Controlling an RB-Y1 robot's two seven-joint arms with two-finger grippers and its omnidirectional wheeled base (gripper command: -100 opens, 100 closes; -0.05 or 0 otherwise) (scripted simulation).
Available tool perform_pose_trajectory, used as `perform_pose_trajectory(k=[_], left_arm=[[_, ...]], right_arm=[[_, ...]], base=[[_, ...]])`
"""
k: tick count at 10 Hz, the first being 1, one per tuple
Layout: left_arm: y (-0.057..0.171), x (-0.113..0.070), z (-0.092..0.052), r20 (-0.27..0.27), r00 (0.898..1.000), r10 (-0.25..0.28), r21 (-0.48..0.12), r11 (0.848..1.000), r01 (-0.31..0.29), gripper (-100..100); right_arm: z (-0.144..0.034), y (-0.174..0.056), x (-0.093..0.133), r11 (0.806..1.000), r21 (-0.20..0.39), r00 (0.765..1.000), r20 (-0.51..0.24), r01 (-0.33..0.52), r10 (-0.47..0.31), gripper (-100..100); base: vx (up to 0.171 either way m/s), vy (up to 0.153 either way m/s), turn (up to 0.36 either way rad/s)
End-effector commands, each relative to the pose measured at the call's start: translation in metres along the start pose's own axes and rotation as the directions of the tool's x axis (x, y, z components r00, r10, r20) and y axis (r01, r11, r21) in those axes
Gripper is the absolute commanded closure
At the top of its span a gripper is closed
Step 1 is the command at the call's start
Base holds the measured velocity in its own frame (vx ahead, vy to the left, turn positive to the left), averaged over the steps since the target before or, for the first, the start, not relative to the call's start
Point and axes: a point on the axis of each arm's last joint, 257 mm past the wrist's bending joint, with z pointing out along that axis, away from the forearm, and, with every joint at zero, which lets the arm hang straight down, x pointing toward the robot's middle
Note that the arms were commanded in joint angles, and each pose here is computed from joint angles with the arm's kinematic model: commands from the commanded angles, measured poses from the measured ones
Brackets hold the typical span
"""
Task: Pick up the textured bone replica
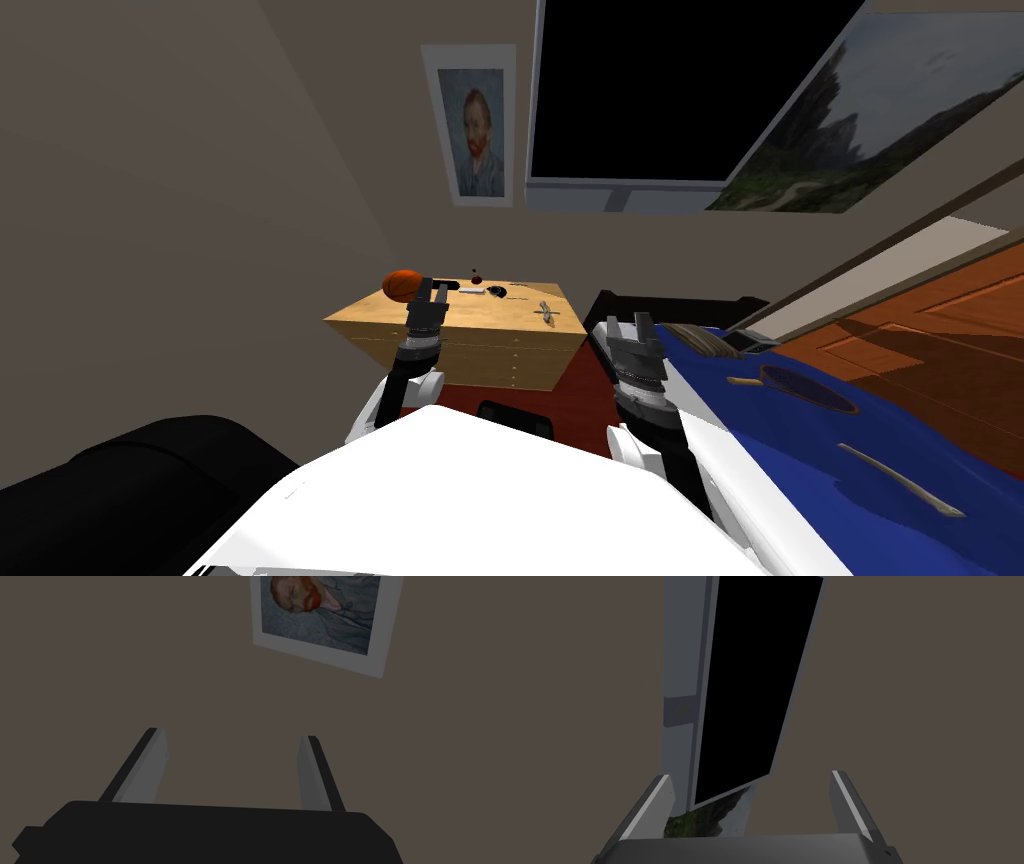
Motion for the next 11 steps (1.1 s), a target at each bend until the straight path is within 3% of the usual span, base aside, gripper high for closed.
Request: perform_pose_trajectory(k=[1, 3, 5, 6, 7, 8, 9, 10, 11], left_arm=[[0.0, 0.0, 0.0, 0.0, 1.0, 0.0, 0.0, 1.0, 0.0, 0], [0.0, 0.0, 0.0, 0.0, 1.0, 0.0, 0.0, 1.0, 0.0, 0], [0.0, 0.0, 0.0, 0.0, 1.0, 0.0, 0.0, 1.0, 0.0, 0], [0.0, 0.0, 0.0, 0.0, 1.0, 0.0, 0.0, 1.0, 0.0, 0], [0.0, 0.0, 0.0, 0.0, 1.0, 0.0, 0.0, 1.0, 0.0, 0], [0.0, 0.0, 0.0, 0.0, 1.0, 0.0, 0.0, 1.0, 0.0, 0], [0.0, 0.0, 0.0, 0.0, 1.0, 0.0, 0.0, 1.0, 0.0, 0], [0.0, 0.0, 0.0, 0.0, 1.0, 0.0, 0.0, 1.0, 0.0, 0], [0.0, 0.0, 0.0, 0.0, 1.0, 0.0, 0.0, 1.0, 0.0, 0]], right_arm=[[-0.015, -0.02, 0.011, 0.997, 0.072, 0.999, -0.038, 0.004, -0.002, -100], [-0.037, -0.052, 0.023, 0.985, 0.174, 0.996, -0.092, 0.012, 0.004, -100], [-0.066, -0.088, 0.034, 0.957, 0.289, 0.99, -0.143, 0.024, 0.019, -100], [-0.067, -0.089, 0.035, 0.956, 0.291, 0.988, -0.156, 0.031, 0.016, -100], [-0.087, -0.108, 0.04, 0.934, 0.354, 0.981, -0.191, 0.046, 0.024, -100], [-0.087, -0.108, 0.04, 0.934, 0.354, 0.981, -0.192, 0.046, 0.024, -100], [-0.109, -0.128, 0.043, 0.906, 0.417, 0.973, -0.228, 0.067, 0.034, -100], [-0.109, -0.128, 0.043, 0.906, 0.417, 0.973, -0.228, 0.067, 0.034, -100], [-0.133, -0.148, 0.044, 0.872, 0.481, 0.965, -0.259, 0.088, 0.046, -100]], base=[[-0.038, 0.02, 0.006], [-0.037, 0.045, 0.036], [-0.046, 0.069, 0.08], [-0.034, 0.05, 0.027], [-0.027, 0.057, 0.07], [-0.022, 0.043, 0.04], [-0.027, 0.063, 0.112], [-0.024, 0.048, 0.039], [-0.036, 0.055, 0.109]])
